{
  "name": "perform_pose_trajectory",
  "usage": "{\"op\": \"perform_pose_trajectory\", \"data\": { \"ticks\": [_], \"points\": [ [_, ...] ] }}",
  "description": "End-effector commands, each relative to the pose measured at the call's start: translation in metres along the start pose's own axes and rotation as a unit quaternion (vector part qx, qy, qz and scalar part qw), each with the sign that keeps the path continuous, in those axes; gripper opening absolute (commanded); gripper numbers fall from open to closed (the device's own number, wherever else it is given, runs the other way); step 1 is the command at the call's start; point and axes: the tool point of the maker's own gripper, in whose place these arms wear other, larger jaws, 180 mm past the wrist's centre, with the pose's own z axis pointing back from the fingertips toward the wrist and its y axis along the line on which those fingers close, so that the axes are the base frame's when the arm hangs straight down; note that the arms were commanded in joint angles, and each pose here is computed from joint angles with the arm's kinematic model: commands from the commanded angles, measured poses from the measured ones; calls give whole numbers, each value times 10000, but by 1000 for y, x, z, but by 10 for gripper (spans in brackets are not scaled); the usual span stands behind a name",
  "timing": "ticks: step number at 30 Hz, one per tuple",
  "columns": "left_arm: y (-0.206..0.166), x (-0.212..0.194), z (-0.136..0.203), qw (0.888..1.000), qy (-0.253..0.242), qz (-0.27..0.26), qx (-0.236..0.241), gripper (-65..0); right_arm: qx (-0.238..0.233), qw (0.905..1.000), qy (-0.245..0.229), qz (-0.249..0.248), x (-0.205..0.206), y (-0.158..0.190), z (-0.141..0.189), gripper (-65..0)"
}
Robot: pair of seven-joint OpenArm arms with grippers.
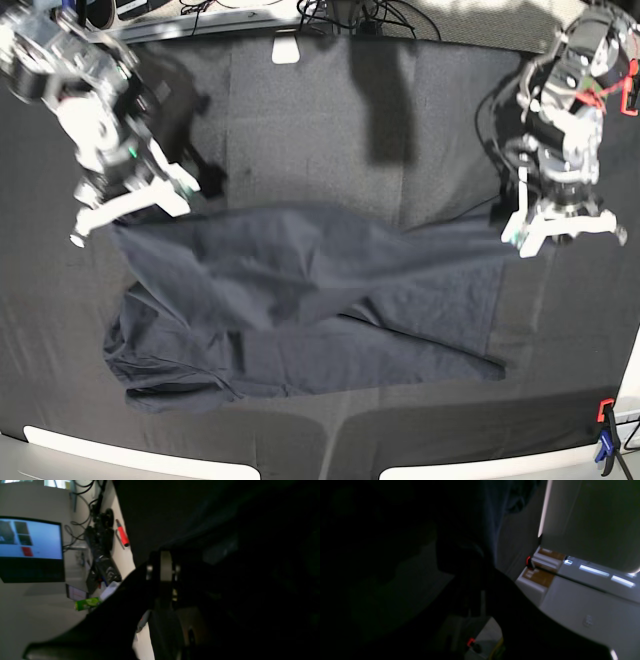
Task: Layout the t-shirt on the table in an organized manner, then fold the t-shirt properly
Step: 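Pull the shirt with both grippers to straighten it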
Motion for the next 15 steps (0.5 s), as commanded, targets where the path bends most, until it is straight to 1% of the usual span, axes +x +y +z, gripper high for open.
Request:
{"op": "perform_pose_trajectory", "data": {
  "ticks": [1, 5, 7, 9, 11, 13, 15],
  "points": [
    [18, 7, 2, 9994, -133, 58, 315, -650, -136, 9999, -59, 58, -2, -7, 9, -650],
    [17, 8, 3, 9994, -176, 66, 297, -650, 209, 9987, -427, 180, 8, 16, 38, -650],
    [17, 9, 3, 9994, -184, 66, 297, -650, 32, 9983, -569, 127, 15, 9, 46, -650],
    [17, 10, 3, 9993, -216, 72, 289, -650, -338, 9978, -564, -63, 17, -7, 45, -650],
    [17, 10, 3, 9993, -221, 72, 287, -650, -583, 9959, -595, -356, 20, -24, 43, -650],
    [17, 10, 3, 9993, -225, 75, 284, -650, -607, 9923, -729, -794, 27, -36, 40, -650],
    [17, 12, 4, 9992, -286, 73, 285, -650, -608, 9838, -1007, -1351, 38, -51, 39, -650]
  ]
}}
